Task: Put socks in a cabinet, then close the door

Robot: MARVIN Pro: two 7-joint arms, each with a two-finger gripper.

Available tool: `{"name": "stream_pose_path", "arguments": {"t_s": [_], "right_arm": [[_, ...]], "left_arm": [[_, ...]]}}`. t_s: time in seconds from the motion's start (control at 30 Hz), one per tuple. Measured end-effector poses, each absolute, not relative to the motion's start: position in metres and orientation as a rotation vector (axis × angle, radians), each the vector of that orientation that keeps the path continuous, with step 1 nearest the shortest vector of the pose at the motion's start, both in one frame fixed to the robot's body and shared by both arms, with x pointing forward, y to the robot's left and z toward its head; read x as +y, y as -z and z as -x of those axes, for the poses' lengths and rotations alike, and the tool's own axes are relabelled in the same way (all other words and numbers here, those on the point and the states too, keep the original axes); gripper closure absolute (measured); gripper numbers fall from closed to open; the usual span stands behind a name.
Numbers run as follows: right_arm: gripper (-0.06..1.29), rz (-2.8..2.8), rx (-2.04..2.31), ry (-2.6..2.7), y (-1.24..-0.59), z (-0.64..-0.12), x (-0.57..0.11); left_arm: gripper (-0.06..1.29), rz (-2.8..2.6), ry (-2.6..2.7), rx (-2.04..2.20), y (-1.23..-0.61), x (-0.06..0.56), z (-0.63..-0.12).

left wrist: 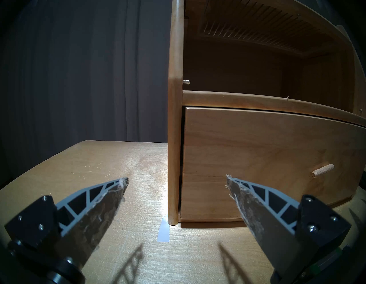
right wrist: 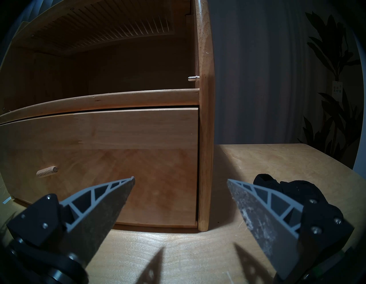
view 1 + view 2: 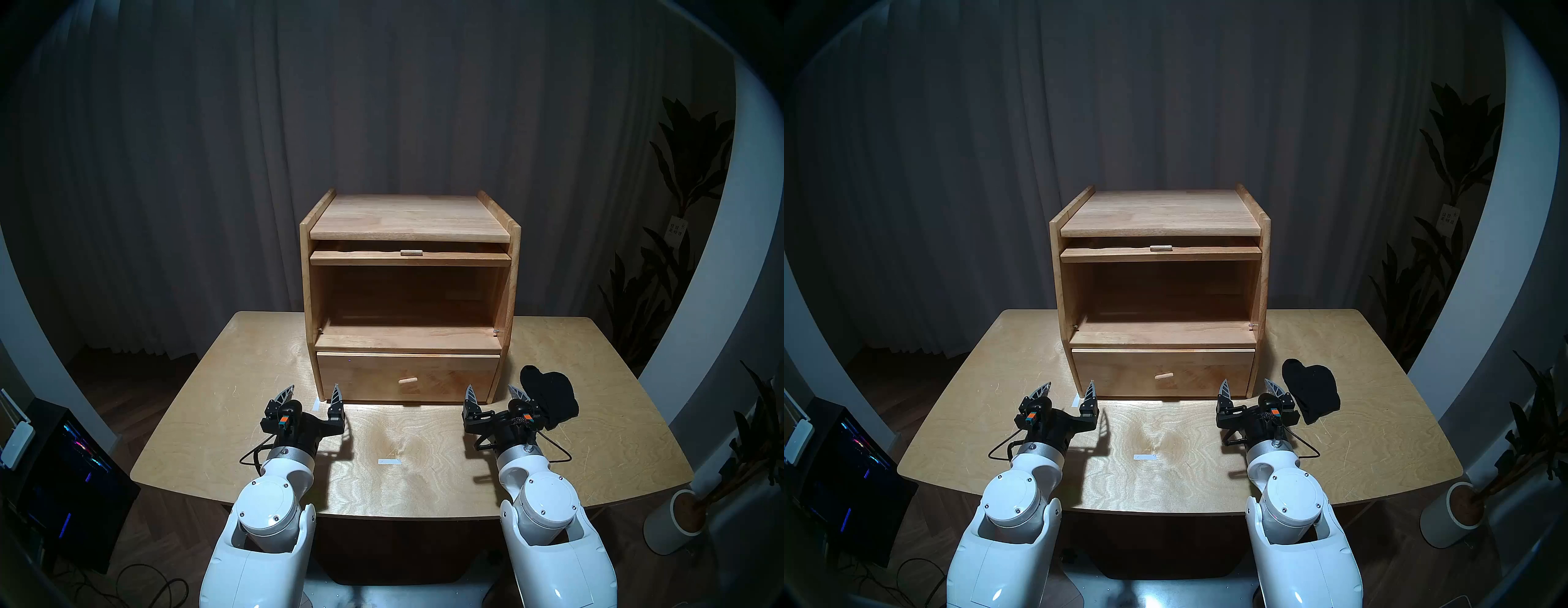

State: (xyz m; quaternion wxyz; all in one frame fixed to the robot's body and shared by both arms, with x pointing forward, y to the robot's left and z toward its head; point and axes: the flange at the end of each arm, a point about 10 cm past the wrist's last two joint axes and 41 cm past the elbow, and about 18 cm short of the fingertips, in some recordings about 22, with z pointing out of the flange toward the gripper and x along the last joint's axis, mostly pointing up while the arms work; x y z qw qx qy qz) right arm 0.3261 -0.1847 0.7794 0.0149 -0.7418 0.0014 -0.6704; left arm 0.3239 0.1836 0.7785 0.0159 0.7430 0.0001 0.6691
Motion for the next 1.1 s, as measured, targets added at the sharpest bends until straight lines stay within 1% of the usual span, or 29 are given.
{"name": "stream_pose_path", "arguments": {"t_s": [0.57,1.1], "right_arm": [[0.01,2.31,0.004,2.085,-0.779,-0.326,-0.185],[0.01,2.312,0.005,2.083,-0.778,-0.326,-0.185]], "left_arm": [[-0.02,-2.303,-2.083,-0.016,-0.783,0.184,-0.318],[-0.02,-2.202,-2.19,-0.024,-0.831,0.201,-0.296]]}}
